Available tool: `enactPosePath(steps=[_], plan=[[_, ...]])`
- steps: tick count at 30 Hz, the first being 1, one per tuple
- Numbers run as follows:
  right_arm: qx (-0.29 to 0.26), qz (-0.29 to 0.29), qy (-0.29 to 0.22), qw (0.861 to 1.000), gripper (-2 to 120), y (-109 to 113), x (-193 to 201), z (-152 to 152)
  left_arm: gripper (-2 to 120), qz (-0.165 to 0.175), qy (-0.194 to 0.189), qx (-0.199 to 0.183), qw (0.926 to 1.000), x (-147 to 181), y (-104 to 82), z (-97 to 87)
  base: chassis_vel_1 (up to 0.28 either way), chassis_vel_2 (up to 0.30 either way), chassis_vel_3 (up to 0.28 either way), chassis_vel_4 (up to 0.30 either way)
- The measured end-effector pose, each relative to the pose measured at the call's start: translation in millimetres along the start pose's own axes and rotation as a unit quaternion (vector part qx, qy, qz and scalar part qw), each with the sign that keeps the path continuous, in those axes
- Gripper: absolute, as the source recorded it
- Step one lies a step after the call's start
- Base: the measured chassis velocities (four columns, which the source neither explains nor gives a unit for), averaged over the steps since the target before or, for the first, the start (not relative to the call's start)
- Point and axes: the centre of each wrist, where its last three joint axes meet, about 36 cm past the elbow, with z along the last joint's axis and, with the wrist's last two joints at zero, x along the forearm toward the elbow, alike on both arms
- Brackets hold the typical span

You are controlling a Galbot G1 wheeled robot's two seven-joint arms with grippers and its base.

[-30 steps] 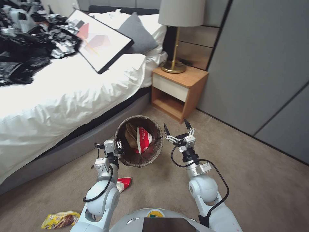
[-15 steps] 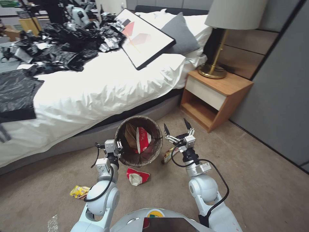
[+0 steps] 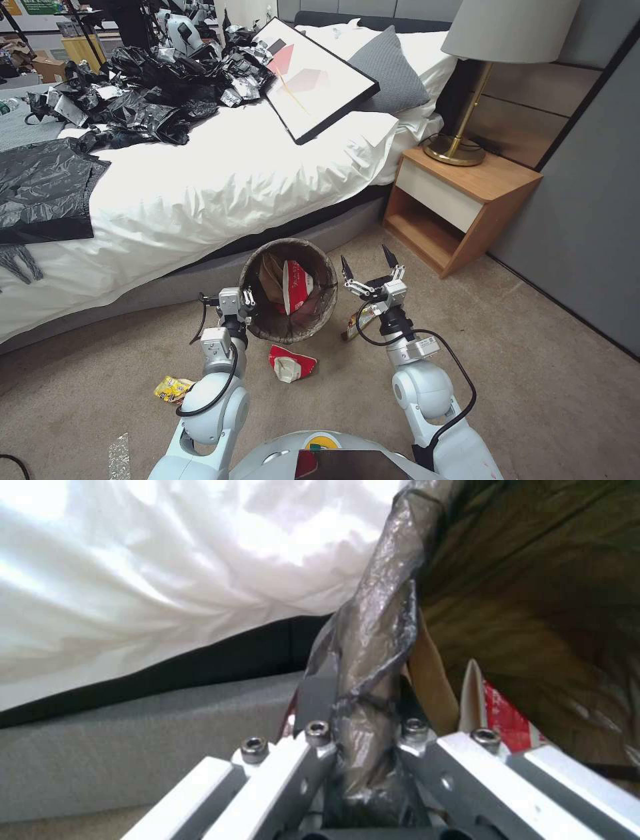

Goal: Pick up the trash bin, then pick up the garbage from the floor and place it into the trash bin.

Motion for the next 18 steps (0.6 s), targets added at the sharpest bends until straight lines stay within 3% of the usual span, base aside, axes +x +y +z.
enactPosePath(steps=[18], plan=[[0.005,0.001,0.003,1.000,100,-4.1,0.6,-1.2,2,0.000,-0.001,0.000,1.0000,0.8,2.1,-2.5,0.000,0.000,0.000,0.000]])
